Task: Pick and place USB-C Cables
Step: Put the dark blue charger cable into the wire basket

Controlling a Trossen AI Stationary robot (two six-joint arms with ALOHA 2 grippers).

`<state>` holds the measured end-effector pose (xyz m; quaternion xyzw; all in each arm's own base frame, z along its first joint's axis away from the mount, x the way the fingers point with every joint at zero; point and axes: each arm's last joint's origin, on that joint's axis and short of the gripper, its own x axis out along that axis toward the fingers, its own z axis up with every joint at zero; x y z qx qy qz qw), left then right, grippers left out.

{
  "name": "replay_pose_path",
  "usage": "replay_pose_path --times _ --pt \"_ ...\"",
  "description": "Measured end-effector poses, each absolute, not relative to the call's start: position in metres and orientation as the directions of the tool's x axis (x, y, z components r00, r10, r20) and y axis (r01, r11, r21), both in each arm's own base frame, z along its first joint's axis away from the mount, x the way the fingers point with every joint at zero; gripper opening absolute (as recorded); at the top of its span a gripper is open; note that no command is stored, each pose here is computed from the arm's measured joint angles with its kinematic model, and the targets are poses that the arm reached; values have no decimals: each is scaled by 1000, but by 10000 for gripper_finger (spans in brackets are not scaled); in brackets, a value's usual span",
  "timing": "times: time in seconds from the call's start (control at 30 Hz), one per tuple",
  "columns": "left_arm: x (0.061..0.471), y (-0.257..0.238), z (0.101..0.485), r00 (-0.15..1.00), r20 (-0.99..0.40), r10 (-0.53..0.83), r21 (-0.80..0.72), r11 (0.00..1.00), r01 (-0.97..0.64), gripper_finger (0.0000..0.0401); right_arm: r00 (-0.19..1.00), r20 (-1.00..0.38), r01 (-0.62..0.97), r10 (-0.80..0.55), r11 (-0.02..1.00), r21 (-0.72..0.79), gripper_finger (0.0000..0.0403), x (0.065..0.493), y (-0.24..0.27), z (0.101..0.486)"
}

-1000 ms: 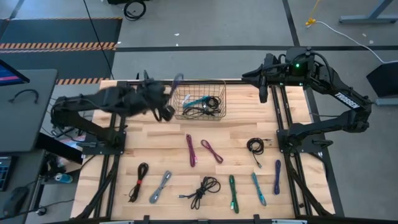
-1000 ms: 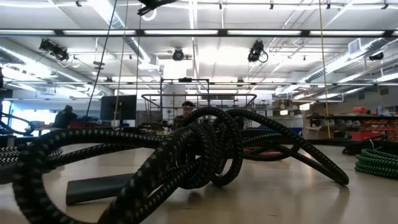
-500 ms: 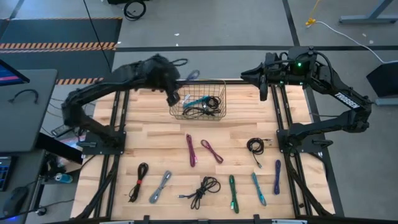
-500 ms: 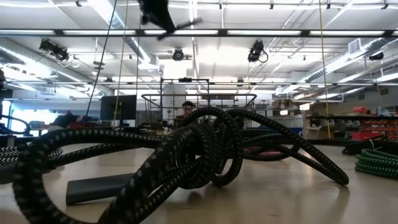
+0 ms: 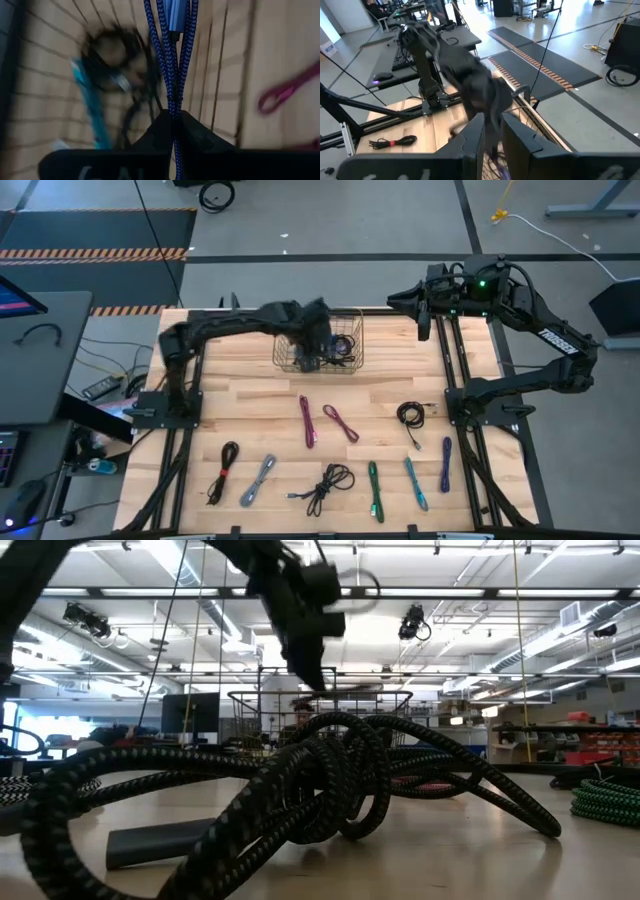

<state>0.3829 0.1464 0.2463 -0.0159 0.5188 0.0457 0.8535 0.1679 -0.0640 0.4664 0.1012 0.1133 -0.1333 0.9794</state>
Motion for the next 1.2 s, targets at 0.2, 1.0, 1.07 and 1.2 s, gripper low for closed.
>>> replay_pose_path --times 0.2,1.0,1.07,1.2 --pt "392 142 204 314 -949 15 -3 998 -55 18 939 -249 284 -238 944 168 68 168 -64 466" --pt "394 153 202 318 -940 123 104 992 -77 18 939 -250 284 -238 944 168 68 168 -64 466" --pt "394 152 202 314 -942 121 100 992 -82 18 939 -250 284 -238 944 168 68 168 -64 466" --pt "394 152 202 314 -942 120 94 991 -97 27 938 -250 284 -238 944 168 68 168 -64 466"
